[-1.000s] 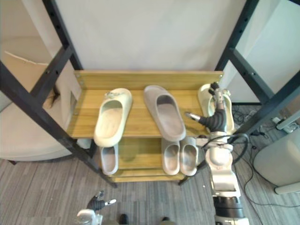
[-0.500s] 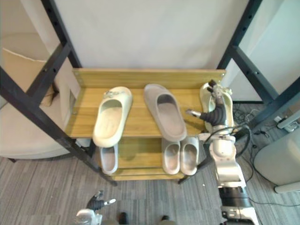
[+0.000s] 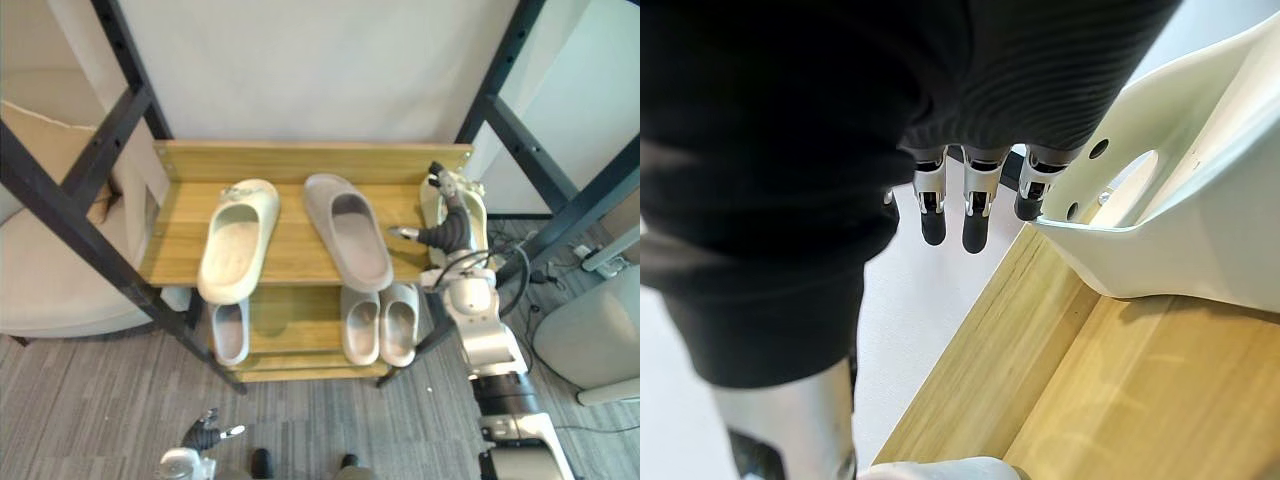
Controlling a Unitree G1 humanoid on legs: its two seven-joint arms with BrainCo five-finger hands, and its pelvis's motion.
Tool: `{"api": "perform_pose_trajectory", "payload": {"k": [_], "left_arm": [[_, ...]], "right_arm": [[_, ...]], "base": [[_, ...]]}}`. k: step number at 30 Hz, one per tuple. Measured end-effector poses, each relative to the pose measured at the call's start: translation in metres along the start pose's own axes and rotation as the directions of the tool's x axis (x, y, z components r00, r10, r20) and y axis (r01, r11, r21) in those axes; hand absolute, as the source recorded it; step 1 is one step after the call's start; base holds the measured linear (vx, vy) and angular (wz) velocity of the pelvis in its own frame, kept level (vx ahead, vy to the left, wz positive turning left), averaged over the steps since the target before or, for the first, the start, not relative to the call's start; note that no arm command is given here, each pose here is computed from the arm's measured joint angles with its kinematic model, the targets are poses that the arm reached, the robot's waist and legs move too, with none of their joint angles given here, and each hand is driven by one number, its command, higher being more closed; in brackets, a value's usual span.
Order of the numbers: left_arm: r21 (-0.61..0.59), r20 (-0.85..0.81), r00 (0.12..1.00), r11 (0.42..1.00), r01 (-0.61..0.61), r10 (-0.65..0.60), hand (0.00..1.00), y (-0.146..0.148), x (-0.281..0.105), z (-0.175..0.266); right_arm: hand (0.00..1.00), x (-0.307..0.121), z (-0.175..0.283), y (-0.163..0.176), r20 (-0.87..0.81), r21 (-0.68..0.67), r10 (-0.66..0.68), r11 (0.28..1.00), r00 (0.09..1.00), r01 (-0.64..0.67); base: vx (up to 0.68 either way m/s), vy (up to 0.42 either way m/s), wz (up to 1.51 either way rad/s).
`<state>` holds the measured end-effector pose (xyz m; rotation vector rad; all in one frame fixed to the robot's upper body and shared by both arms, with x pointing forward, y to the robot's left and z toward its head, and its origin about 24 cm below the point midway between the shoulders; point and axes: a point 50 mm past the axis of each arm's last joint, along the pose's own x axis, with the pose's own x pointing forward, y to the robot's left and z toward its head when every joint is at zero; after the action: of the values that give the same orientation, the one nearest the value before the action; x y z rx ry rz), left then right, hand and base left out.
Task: Organize the slippers on the shoe rack
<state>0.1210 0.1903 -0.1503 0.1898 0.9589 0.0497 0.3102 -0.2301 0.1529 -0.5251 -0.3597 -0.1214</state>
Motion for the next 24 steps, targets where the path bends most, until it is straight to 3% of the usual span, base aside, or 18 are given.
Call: {"api": "perform_pose_trajectory", "payload": {"k": [12, 17, 24], "left_arm": [[-0.001, -0.001, 1.000, 1.000, 0.000, 0.000, 0.00, 0.000, 0.000, 0.000], [-0.002, 0.011, 1.000, 1.000, 0.000, 0.000, 0.00, 0.000, 0.000, 0.003], [-0.004, 0.011, 1.000, 1.000, 0.002, -0.002, 0.00, -0.001, 0.000, 0.003]], "right_arm": [[0.00, 0.001, 0.001, 0.000, 0.006, -0.011, 0.003, 1.000, 1.000, -0.003], [0.00, 0.004, 0.012, 0.016, 0.050, 0.003, 0.085, 0.996, 0.995, -0.085], [0.00, 0.003, 0.026, 0.022, 0.107, 0.013, 0.081, 0.996, 0.991, -0.083]], "base": [[-0.01, -0.003, 0.02], [-0.01, -0.006, 0.04], [0.00, 0.000, 0.00]]}}
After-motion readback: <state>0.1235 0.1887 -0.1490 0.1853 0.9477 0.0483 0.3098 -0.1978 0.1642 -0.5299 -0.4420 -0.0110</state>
